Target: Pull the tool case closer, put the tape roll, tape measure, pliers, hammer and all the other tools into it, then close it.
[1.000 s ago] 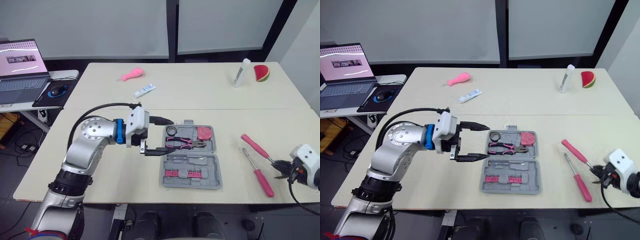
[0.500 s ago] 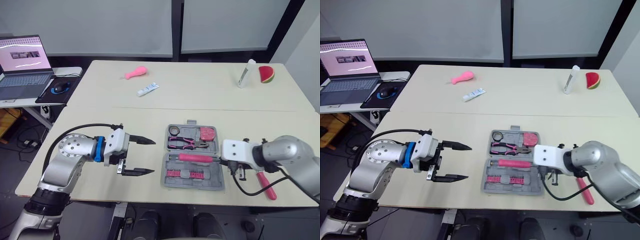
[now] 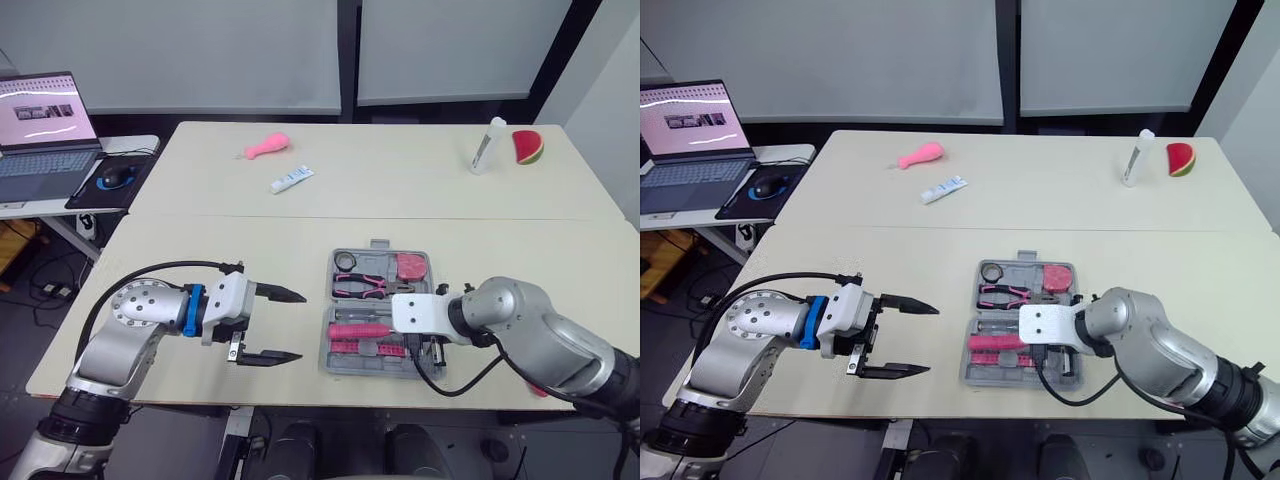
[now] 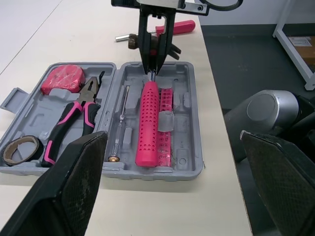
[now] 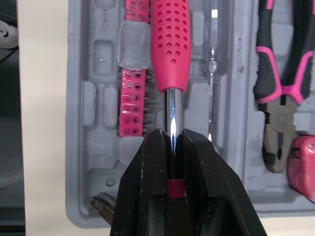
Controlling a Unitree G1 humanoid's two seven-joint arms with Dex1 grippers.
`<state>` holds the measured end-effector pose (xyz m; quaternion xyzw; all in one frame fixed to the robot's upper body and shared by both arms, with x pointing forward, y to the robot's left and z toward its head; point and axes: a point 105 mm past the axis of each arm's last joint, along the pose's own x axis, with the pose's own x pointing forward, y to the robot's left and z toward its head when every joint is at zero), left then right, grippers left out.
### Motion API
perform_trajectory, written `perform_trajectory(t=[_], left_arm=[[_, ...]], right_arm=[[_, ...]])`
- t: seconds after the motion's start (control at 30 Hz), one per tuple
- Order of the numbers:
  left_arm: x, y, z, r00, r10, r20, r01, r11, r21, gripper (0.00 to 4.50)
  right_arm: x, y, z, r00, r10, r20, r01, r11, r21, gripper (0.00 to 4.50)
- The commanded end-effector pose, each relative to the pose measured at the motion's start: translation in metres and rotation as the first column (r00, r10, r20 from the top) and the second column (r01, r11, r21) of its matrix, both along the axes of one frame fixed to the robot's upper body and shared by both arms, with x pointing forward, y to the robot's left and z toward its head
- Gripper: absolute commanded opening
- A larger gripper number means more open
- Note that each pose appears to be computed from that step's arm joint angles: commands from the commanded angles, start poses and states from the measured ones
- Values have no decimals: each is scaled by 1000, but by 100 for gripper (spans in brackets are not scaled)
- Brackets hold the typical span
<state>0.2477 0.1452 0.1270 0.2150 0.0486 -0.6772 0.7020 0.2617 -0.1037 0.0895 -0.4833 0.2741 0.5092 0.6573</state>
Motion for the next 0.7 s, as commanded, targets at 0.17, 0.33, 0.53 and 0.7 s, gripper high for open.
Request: perform_trajectory(t=[0.17,0.33,0.53,0.7], left_arm=[[1,1,6,1000,-9,28,8,1000,12,450],[3,2,7,1000,-3,29,3,1000,13,450],[0,2,6,1000,-1,23,1,1000,12,450],[0,2,5,1000,2,20,-2,1000,11,450]], right_arm=[[6,6,5,998,-6,56,5,1000,13,21],[8,6,5,998,-11,61,10,1000,14,21],[9,5,2,998,-11,62,10,1000,8,21],[10,2,3,998,-10,65,10,1000,-2,21]])
